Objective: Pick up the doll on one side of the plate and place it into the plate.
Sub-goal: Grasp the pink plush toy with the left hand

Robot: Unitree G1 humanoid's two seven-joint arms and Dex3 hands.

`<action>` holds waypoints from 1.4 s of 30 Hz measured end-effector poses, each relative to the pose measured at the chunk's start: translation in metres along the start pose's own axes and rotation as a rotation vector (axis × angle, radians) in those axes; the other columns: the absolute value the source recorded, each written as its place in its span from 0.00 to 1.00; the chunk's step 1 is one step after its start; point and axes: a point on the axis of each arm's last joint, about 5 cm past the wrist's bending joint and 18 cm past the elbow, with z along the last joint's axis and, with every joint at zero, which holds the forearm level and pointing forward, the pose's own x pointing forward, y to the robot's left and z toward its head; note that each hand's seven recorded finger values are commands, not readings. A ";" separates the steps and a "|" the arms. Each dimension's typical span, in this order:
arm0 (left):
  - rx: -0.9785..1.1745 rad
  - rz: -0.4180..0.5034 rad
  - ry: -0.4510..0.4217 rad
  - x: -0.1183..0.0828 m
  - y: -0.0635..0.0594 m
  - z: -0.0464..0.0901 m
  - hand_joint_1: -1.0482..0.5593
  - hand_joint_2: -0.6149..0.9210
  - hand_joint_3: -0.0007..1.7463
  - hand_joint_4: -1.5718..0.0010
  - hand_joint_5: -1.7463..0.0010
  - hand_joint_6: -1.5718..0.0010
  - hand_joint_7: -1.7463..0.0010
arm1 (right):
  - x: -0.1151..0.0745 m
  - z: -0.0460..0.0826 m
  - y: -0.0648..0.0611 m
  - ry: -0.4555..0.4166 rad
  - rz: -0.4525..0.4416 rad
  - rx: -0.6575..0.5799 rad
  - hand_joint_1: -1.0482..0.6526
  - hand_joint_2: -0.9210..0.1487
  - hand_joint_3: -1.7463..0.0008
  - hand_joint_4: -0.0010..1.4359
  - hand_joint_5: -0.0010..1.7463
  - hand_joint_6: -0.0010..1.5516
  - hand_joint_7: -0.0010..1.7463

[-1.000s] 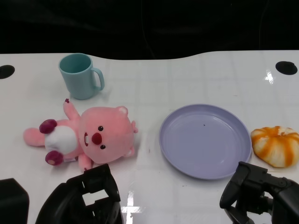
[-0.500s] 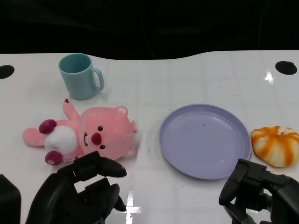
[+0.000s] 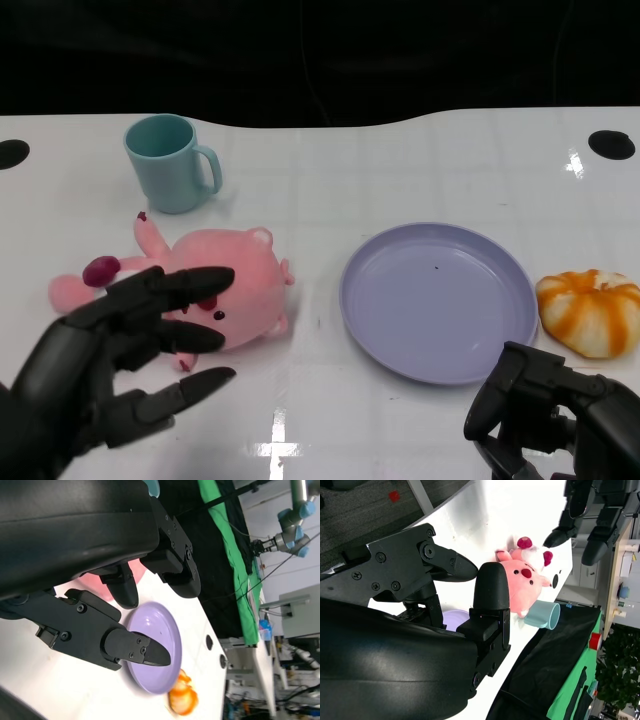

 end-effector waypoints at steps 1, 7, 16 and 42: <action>0.032 -0.003 -0.004 0.001 0.002 0.002 0.31 1.00 0.03 0.87 0.50 0.70 0.90 | 0.000 0.000 0.000 -0.001 0.000 -0.001 0.49 0.17 0.56 0.45 1.00 0.33 0.90; 0.227 0.007 -0.026 0.007 0.011 0.009 0.29 1.00 0.01 0.91 0.56 0.73 0.94 | 0.000 0.000 0.000 0.000 0.000 0.000 0.49 0.17 0.56 0.45 1.00 0.33 0.90; 0.587 0.014 -0.016 0.022 0.026 0.024 0.26 1.00 0.01 0.96 0.60 0.81 0.99 | 0.001 -0.001 0.000 0.004 -0.001 0.002 0.50 0.17 0.56 0.45 1.00 0.33 0.90; 1.320 -0.178 0.198 0.093 0.020 0.018 0.20 1.00 0.01 0.98 0.78 0.83 1.00 | -0.001 -0.001 -0.001 0.008 -0.007 0.002 0.49 0.15 0.59 0.44 1.00 0.32 0.89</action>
